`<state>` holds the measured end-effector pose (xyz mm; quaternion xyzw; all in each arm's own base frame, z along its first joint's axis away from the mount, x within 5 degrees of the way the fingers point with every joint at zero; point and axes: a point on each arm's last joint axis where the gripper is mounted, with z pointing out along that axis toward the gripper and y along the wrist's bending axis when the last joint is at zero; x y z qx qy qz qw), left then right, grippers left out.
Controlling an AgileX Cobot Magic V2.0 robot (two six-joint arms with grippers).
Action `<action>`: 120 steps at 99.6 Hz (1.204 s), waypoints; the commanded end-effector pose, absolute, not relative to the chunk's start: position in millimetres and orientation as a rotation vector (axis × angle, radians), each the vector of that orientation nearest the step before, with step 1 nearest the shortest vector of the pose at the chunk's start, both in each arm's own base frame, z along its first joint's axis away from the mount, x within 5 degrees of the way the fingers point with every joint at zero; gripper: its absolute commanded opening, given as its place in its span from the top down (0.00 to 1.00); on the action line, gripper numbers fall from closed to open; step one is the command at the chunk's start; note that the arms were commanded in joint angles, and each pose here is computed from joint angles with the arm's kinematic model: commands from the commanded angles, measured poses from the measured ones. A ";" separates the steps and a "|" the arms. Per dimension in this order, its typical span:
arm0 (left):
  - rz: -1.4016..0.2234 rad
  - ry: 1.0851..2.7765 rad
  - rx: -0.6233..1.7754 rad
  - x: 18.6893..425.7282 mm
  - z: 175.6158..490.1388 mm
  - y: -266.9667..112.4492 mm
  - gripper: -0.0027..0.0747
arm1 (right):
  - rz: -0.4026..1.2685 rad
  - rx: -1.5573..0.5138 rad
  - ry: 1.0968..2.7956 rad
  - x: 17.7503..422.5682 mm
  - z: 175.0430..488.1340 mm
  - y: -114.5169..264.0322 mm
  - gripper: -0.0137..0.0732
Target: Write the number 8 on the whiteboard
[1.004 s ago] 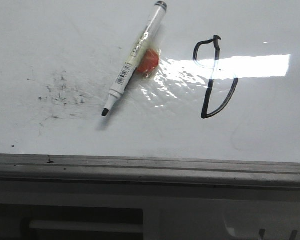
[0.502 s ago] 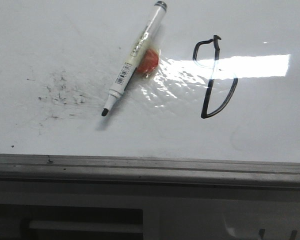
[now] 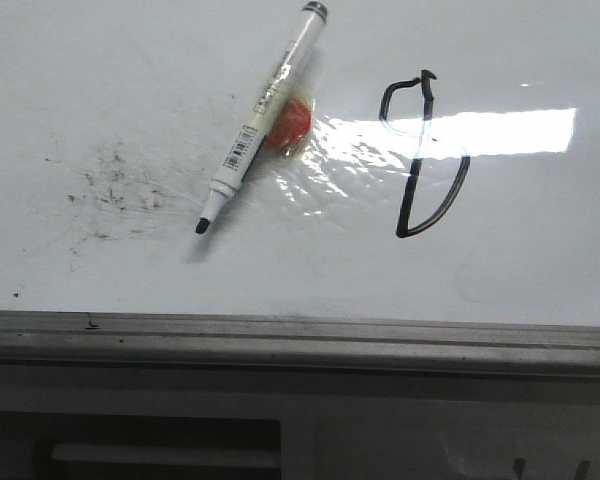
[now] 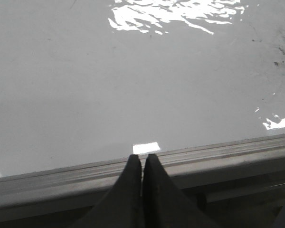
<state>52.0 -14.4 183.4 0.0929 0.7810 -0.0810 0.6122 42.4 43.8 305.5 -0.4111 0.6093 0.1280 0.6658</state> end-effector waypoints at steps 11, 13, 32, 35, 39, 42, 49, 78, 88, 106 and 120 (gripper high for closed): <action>-0.192 1.777 0.195 53.8 177.7 -14.2 0.99 | 0.284 -0.865 1.297 42.8 320.6 42.6 0.89; -0.192 1.777 0.195 53.8 177.7 -14.2 0.99 | 0.284 -0.865 1.297 42.8 320.6 42.6 0.89; -0.192 1.777 0.195 53.8 177.7 -14.2 0.99 | 0.284 -0.867 1.299 42.6 320.3 42.4 0.89; -0.192 1.777 0.195 53.8 177.7 -14.2 0.99 | 0.283 -0.872 1.306 42.8 318.4 42.7 0.89; -0.192 1.777 0.195 53.8 177.7 -14.2 0.99 | 0.278 -0.879 1.313 43.5 315.4 43.2 0.89; -0.192 1.777 0.195 53.8 177.7 -14.2 0.99 | 0.261 -0.889 1.316 44.5 312.3 43.4 0.89; -0.192 1.777 0.195 53.8 177.7 -14.2 0.99 | 0.175 -0.905 1.335 48.9 302.6 42.1 0.89; -0.192 1.777 0.195 53.8 177.7 -14.2 0.99 | 0.136 -0.436 1.525 67.6 254.8 25.7 0.89; -0.192 1.777 0.195 53.8 177.7 -14.2 0.99 | 0.058 -0.355 1.536 67.3 237.1 18.1 0.89; -0.192 1.777 0.195 53.8 177.7 -14.2 0.99 | -0.013 -0.287 1.560 59.5 209.1 10.2 0.89; -0.192 1.777 0.195 53.8 177.7 -14.2 0.99 | -0.029 -0.273 1.576 54.2 195.7 7.8 0.89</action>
